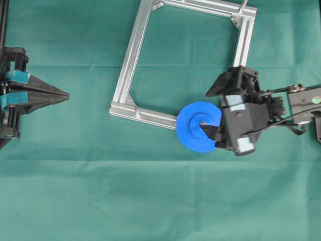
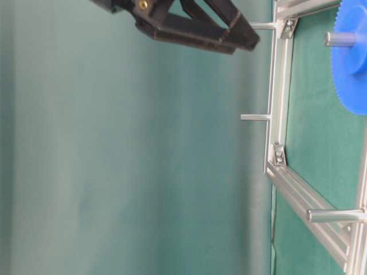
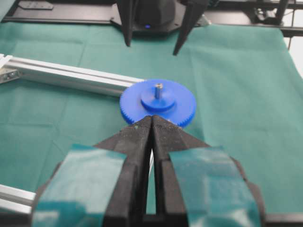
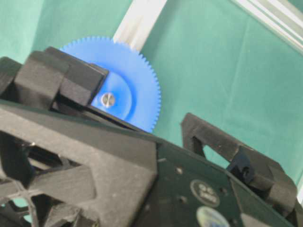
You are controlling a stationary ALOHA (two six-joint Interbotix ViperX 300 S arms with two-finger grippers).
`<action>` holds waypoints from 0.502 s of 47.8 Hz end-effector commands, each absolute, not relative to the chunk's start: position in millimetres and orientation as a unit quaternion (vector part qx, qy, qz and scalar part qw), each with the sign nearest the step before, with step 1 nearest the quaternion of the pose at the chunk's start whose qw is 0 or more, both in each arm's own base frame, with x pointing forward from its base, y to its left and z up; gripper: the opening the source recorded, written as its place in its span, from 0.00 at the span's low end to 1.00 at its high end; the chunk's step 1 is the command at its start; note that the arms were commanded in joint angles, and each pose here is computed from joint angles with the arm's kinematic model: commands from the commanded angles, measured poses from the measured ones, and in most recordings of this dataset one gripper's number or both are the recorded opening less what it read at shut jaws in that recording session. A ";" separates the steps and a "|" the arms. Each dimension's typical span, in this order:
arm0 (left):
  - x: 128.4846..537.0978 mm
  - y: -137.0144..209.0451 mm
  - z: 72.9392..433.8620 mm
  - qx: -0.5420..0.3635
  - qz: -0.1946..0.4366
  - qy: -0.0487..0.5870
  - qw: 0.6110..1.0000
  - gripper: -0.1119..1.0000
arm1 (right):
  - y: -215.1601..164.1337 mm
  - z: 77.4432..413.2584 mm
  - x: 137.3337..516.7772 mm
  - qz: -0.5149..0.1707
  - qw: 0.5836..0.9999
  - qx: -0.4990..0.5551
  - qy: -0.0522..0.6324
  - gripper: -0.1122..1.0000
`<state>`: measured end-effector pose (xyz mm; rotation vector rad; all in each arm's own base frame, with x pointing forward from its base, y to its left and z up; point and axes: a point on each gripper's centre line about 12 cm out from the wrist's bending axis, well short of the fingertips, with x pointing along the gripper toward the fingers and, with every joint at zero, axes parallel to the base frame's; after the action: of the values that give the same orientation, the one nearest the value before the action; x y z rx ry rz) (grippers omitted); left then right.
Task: Find the location of the shaft and insert the gear.
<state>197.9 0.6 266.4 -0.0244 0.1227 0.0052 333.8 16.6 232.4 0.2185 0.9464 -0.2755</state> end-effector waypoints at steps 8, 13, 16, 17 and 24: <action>200.4 0.6 271.4 -0.012 0.003 0.056 0.998 0.11 | 16.0 249.8 311.6 -0.119 0.893 0.113 0.418 0.91; 200.4 0.6 271.4 -0.012 0.003 0.056 0.998 0.11 | 15.5 253.3 301.4 -0.112 0.901 0.115 0.403 0.91; 200.4 0.6 271.4 -0.012 0.003 0.056 0.998 0.11 | 15.2 255.0 295.7 -0.109 0.904 0.117 0.396 0.91; 200.4 0.6 271.4 -0.012 0.003 0.056 0.998 0.11 | 15.0 256.1 293.6 -0.108 0.906 0.118 0.393 0.91; 200.4 0.6 271.4 -0.012 0.003 0.056 0.998 0.11 | 13.7 262.2 278.4 -0.100 0.915 0.122 0.372 0.91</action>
<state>197.9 0.6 266.4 -0.0244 0.1227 0.0052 283.1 12.9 249.5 0.2437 0.8220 -0.2268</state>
